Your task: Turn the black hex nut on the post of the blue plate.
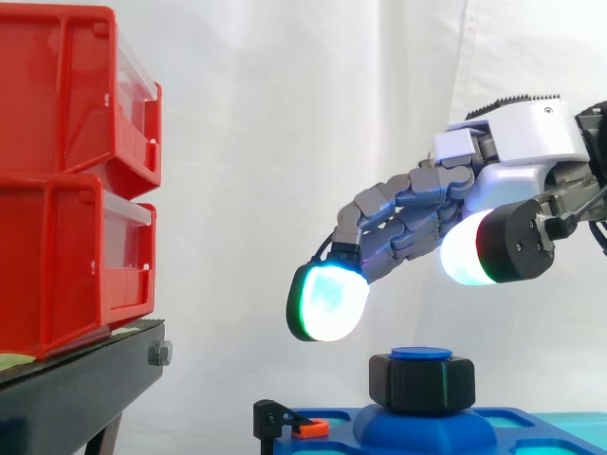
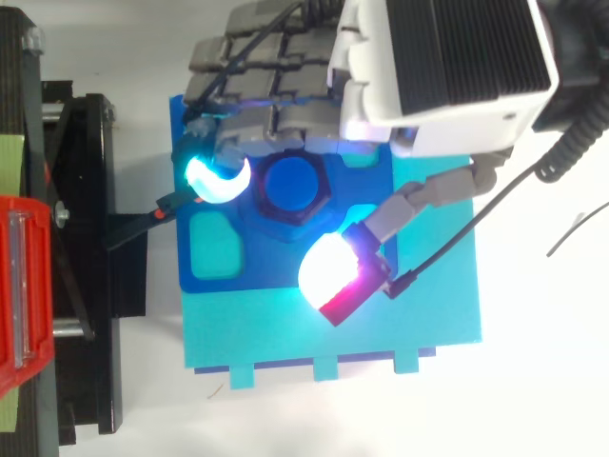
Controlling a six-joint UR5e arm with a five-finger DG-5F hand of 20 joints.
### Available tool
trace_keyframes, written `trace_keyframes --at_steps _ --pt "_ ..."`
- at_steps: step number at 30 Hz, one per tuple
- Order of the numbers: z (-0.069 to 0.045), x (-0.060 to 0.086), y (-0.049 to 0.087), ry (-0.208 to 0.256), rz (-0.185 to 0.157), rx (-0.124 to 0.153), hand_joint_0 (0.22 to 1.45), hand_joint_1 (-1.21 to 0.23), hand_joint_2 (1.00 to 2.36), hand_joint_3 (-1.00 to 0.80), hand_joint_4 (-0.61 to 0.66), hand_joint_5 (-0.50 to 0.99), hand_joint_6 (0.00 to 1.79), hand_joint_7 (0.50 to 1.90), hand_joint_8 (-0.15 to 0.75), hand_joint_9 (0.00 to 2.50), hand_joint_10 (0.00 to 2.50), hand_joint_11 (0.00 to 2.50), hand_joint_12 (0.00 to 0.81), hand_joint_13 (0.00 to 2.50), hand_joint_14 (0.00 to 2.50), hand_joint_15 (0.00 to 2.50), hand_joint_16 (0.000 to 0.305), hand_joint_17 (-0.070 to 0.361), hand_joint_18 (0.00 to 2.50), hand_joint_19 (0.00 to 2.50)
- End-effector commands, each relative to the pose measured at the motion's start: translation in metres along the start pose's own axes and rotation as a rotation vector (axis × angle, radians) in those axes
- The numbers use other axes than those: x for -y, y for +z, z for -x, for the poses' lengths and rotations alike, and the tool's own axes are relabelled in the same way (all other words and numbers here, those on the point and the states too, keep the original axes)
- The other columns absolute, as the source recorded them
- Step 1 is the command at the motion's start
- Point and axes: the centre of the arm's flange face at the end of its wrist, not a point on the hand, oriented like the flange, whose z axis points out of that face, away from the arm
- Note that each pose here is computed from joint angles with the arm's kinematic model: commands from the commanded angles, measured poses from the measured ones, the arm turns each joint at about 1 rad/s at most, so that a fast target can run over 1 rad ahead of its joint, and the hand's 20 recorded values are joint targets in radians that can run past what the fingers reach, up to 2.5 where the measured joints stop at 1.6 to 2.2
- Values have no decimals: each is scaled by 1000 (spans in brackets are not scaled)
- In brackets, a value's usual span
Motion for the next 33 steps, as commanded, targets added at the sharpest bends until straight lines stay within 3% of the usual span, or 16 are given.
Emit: trace_keyframes --at_steps 1,6,15,33 --pt "-3 -9 4 -2 -7 -1 461 -445 1000 -500 229 -182 502 826 286 397 0 0 396 313 0 15 52 118 174 177" --pt "-8 -20 7 -3 -24 -7 461 -443 1000 -500 229 -182 503 828 287 395 0 0 396 312 1 11 52 118 173 176" --pt "-17 -34 7 -8 -29 -51 461 -440 1000 -500 226 -182 503 829 286 395 0 0 395 310 0 12 52 118 171 178" --pt "-23 -40 5 -13 -44 -90 466 -432 1000 -500 223 -184 503 845 281 384 0 0 391 302 0 17 51 115 161 184"
